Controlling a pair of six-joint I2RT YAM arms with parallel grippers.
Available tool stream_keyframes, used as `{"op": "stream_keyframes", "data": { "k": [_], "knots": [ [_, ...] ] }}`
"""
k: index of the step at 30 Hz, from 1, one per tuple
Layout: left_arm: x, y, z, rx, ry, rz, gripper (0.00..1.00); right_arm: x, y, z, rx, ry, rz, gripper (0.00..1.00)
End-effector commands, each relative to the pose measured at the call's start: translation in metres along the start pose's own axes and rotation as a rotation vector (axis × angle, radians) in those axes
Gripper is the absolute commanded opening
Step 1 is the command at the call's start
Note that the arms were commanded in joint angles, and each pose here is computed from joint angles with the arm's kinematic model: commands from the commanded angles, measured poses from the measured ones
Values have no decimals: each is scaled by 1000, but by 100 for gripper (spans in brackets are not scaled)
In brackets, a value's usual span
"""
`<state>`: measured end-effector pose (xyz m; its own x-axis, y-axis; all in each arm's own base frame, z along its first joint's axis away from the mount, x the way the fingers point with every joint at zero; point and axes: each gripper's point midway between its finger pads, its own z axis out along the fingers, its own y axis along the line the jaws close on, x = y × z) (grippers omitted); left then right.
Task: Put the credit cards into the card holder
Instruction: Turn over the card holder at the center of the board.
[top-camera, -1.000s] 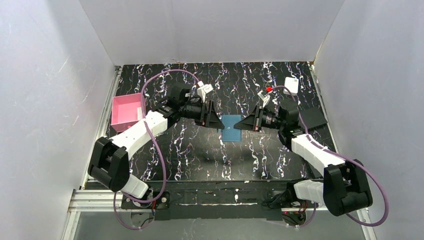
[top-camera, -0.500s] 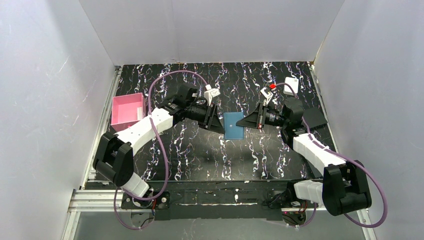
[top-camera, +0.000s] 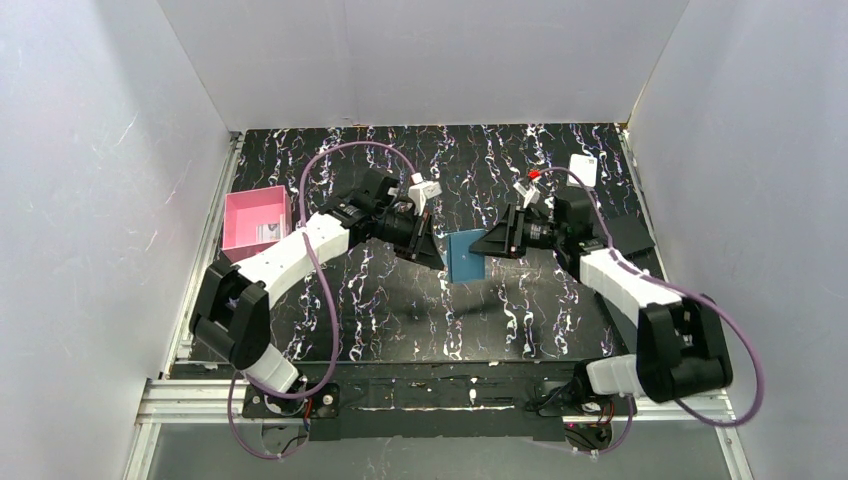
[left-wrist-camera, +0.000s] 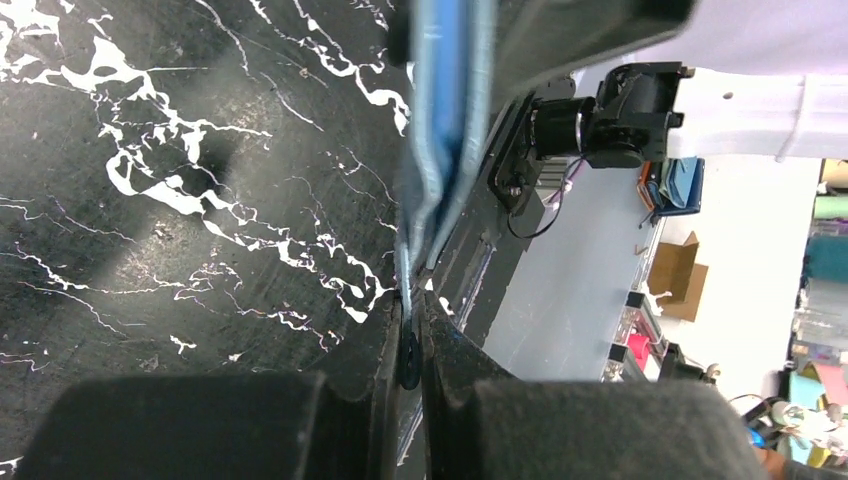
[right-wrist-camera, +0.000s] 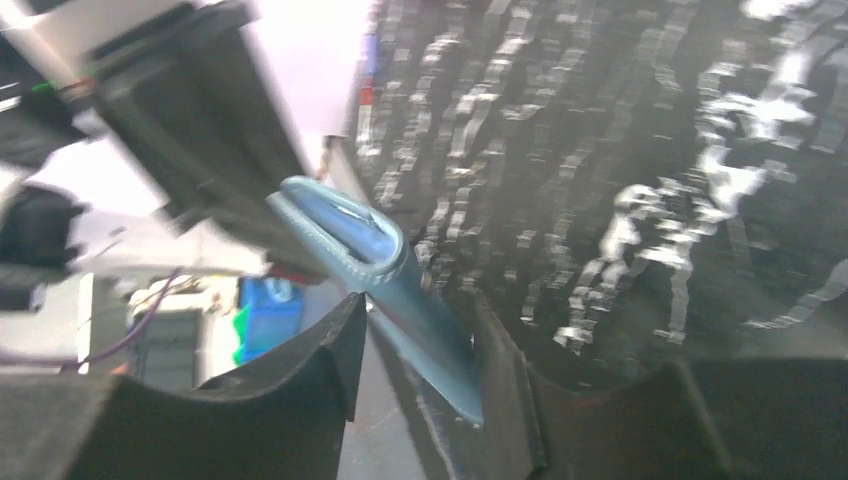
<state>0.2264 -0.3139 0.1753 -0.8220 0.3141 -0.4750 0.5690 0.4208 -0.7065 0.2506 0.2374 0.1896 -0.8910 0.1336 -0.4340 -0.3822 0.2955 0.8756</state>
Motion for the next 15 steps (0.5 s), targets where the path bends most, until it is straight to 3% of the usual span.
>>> {"op": "stream_keyframes", "data": {
  "k": [1, 5, 10, 15],
  "knots": [
    [4, 10, 12, -7, 72, -105, 0, 30, -89, -4, 362, 96, 125, 56],
    [18, 23, 30, 1, 148, -221, 0, 40, -122, 0, 467, 109, 152, 66],
    [39, 45, 46, -37, 268, -348, 0, 34, -111, 14, 445, 87, 92, 75],
    [34, 38, 43, -14, 239, -318, 0, 37, -101, 26, 425, 90, 55, 76]
  ]
}}
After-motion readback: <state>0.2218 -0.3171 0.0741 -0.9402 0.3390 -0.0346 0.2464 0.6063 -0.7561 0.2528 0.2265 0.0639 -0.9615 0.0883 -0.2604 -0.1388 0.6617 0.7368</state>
